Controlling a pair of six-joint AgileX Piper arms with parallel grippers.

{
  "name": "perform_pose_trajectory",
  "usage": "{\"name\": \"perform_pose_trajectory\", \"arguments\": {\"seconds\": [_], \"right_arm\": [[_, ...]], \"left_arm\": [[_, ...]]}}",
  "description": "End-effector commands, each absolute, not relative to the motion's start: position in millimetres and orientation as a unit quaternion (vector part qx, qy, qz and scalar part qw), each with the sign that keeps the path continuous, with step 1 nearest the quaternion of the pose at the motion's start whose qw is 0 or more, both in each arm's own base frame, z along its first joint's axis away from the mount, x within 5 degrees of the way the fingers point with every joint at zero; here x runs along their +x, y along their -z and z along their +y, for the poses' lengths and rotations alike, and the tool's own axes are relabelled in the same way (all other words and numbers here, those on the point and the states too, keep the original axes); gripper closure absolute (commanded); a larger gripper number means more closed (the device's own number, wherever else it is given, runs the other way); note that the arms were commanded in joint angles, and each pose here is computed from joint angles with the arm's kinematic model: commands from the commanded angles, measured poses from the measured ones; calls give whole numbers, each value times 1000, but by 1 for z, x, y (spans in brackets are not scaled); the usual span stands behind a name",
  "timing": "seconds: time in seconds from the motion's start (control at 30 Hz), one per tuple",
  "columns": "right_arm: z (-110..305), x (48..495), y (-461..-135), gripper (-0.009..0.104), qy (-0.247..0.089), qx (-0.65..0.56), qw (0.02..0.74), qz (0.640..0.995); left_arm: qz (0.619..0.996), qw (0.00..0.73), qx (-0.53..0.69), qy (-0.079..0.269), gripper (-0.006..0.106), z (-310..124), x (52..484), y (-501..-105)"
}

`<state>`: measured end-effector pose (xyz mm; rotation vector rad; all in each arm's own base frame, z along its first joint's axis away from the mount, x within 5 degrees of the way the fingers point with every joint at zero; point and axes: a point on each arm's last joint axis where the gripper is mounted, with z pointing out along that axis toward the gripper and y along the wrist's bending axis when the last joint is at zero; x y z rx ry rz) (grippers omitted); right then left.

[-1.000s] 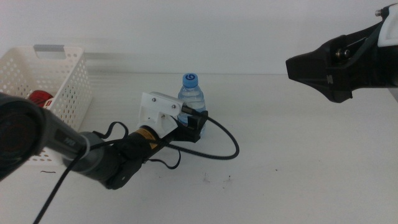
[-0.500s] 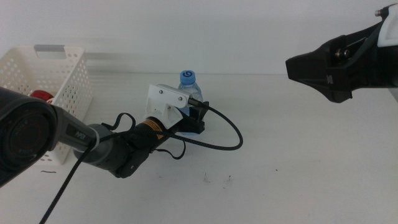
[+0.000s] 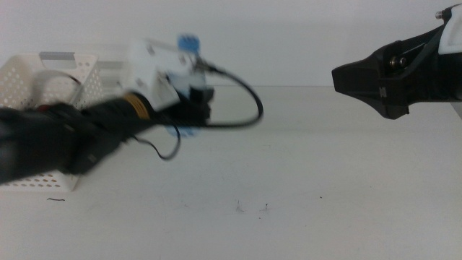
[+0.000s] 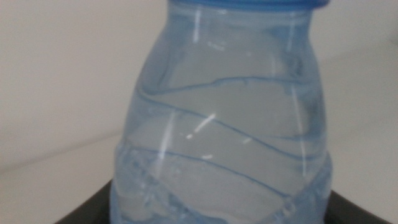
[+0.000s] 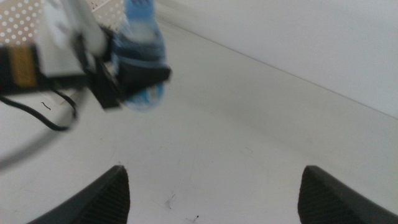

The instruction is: Use arms to grab the bottles and put them into the dustbin to the left of the table.

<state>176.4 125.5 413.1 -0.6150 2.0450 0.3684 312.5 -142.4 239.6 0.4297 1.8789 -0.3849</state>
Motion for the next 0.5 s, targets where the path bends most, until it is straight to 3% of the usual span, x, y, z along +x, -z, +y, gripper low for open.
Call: {"name": "perform_pose_trajectory", "arguments": {"seconds": [0.0,0.17,0.27,0.47], "right_arm": [[125,175,-418,2,-150,-252,478,828],[125,175,-418,2,-150,-252,478,828],[125,175,-418,2,-150,-252,478,828],[125,175,-418,2,-150,-252,478,828]], "left_arm": [[787,576,158,152,102,-132,303,-284],[856,505,97,44,102,-81,310,-352],[865,486,124,-2,102,-47,321,-394],[899,429,81,-10,102,22,337,-437]]}}
